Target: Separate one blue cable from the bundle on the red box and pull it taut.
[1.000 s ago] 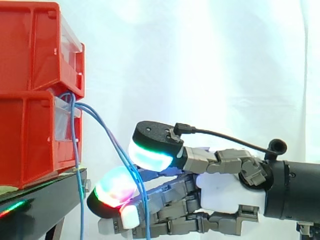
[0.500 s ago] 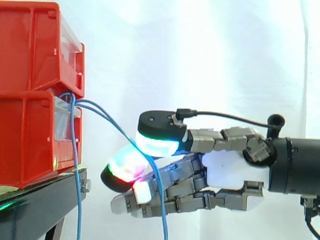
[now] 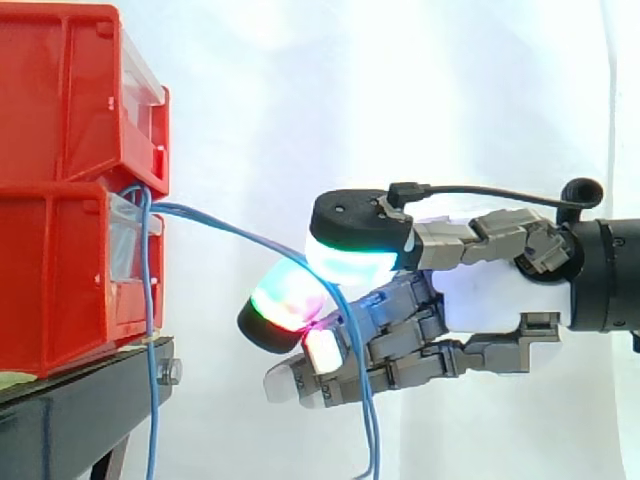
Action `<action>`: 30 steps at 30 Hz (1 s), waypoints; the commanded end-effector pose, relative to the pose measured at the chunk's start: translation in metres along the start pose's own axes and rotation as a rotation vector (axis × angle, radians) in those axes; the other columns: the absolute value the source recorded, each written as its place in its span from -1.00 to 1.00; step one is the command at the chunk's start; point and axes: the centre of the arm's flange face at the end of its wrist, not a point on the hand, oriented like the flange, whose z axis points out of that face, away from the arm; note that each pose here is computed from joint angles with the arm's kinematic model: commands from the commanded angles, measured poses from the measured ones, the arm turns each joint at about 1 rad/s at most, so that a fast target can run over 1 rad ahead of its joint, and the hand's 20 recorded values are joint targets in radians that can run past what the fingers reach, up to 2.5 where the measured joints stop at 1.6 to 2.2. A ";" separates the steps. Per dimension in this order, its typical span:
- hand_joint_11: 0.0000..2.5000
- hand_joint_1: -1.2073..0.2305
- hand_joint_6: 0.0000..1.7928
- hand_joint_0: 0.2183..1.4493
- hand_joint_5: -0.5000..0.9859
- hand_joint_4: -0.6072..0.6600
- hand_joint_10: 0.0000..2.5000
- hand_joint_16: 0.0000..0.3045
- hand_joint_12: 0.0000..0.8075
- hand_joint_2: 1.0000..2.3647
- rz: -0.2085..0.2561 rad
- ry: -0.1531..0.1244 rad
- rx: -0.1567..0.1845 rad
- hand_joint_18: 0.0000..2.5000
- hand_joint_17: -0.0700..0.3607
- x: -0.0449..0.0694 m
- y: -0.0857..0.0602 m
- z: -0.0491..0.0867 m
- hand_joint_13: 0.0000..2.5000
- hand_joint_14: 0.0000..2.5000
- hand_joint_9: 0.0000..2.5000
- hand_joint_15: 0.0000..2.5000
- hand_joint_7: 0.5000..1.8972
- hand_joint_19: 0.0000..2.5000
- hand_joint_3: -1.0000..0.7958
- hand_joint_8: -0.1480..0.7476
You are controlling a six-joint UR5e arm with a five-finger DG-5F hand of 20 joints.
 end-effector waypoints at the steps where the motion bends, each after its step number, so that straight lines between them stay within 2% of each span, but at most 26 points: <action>1: -0.50 -0.44 0.07 -0.18 -0.58 -0.15 -0.98 -0.88 -0.46 -0.98 -0.002 0.003 0.017 -0.70 -0.49 -0.001 0.003 -0.003 -0.50 -0.99 -0.24 -0.82 -0.53 -0.96 -0.29 -0.17; 6: -0.50 -0.46 0.07 -0.14 -0.57 -0.23 -0.98 -0.89 -0.47 -0.99 -0.005 0.006 0.032 -0.69 -0.50 -0.002 0.003 -0.005 -0.48 -0.99 -0.21 -0.82 -0.47 -0.96 -0.34 -0.20; 13: -0.49 -0.47 0.07 -0.10 -0.56 -0.32 -0.98 -0.90 -0.48 -1.00 -0.001 0.018 0.065 -0.66 -0.51 0.001 0.001 -0.009 -0.47 -0.99 -0.19 -0.81 -0.50 -0.95 -0.44 -0.24; 15: -0.49 -0.50 0.07 -0.10 -0.55 -0.33 -0.98 -0.90 -0.49 -1.00 0.002 0.018 0.067 -0.65 -0.52 0.001 0.001 -0.009 -0.45 -0.99 -0.17 -0.80 -0.44 -0.95 -0.44 -0.25; 19: -0.49 -0.51 0.06 -0.16 -0.54 -0.26 -0.98 -0.90 -0.49 -1.00 0.013 0.018 0.071 -0.64 -0.52 0.001 0.001 -0.010 -0.43 -0.99 -0.15 -0.78 -0.45 -0.95 -0.44 -0.26; 22: -0.49 -0.47 0.04 -0.33 -0.52 -0.07 -0.98 -0.91 -0.50 -1.00 0.018 0.020 0.080 -0.64 -0.52 0.001 0.000 -0.011 -0.42 -0.99 -0.13 -0.78 -0.48 -0.92 -0.44 -0.25; 28: -0.50 -0.37 0.02 -0.53 -0.50 0.02 -0.98 -0.88 -0.44 -1.00 0.018 0.025 0.097 -0.61 -0.48 0.001 -0.002 -0.013 -0.40 -0.99 -0.10 -0.77 -0.54 -0.90 -0.44 -0.20; 30: -0.51 -0.32 0.01 -0.58 -0.50 0.04 -0.98 -0.86 -0.41 -1.00 0.027 0.023 0.102 -0.59 -0.45 -0.001 0.002 -0.014 -0.39 -0.99 -0.10 -0.76 -0.53 -0.90 -0.44 -0.19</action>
